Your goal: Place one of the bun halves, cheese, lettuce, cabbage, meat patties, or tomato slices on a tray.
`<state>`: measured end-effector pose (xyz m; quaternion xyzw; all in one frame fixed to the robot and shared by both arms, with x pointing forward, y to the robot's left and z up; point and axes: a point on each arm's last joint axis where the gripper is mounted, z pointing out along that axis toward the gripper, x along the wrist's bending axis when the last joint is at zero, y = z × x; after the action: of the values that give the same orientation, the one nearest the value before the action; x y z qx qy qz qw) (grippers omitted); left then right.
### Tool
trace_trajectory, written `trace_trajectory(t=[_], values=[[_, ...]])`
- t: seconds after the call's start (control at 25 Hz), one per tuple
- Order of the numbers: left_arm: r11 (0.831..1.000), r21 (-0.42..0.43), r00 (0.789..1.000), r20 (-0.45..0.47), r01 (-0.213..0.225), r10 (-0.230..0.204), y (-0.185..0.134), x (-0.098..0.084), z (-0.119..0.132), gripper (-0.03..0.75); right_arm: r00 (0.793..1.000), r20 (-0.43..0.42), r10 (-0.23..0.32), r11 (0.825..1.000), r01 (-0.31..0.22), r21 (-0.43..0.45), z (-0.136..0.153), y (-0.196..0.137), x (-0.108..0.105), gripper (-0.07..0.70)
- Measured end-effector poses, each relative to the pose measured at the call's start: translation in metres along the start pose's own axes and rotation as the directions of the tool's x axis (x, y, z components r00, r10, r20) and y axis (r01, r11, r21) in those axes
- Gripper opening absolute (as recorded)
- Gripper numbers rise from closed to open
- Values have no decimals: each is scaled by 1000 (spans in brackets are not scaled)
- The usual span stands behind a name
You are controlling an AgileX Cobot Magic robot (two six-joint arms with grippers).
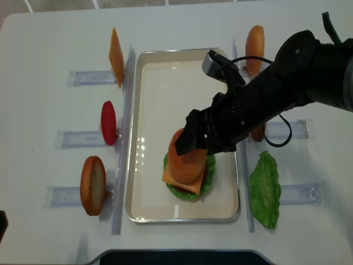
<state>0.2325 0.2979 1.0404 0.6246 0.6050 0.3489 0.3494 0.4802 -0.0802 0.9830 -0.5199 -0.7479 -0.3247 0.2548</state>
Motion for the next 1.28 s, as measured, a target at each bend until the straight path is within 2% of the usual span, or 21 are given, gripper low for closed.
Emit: trace_trajectory(t=[0.28, 1.04, 1.28], values=[[1000, 0, 1000, 0, 0, 0, 0, 0, 0, 0, 997, 72, -14, 1000, 15, -3, -10, -3, 2, 548], [1000, 0, 1000, 0, 0, 0, 0, 0, 0, 0, 994, 106, -35, 999, 37, -19, -17, -1, 6, 548], [1000, 0, 1000, 0, 0, 0, 0, 0, 0, 0, 987, 151, -60, 998, 63, -14, -31, 15, 21, 548]])
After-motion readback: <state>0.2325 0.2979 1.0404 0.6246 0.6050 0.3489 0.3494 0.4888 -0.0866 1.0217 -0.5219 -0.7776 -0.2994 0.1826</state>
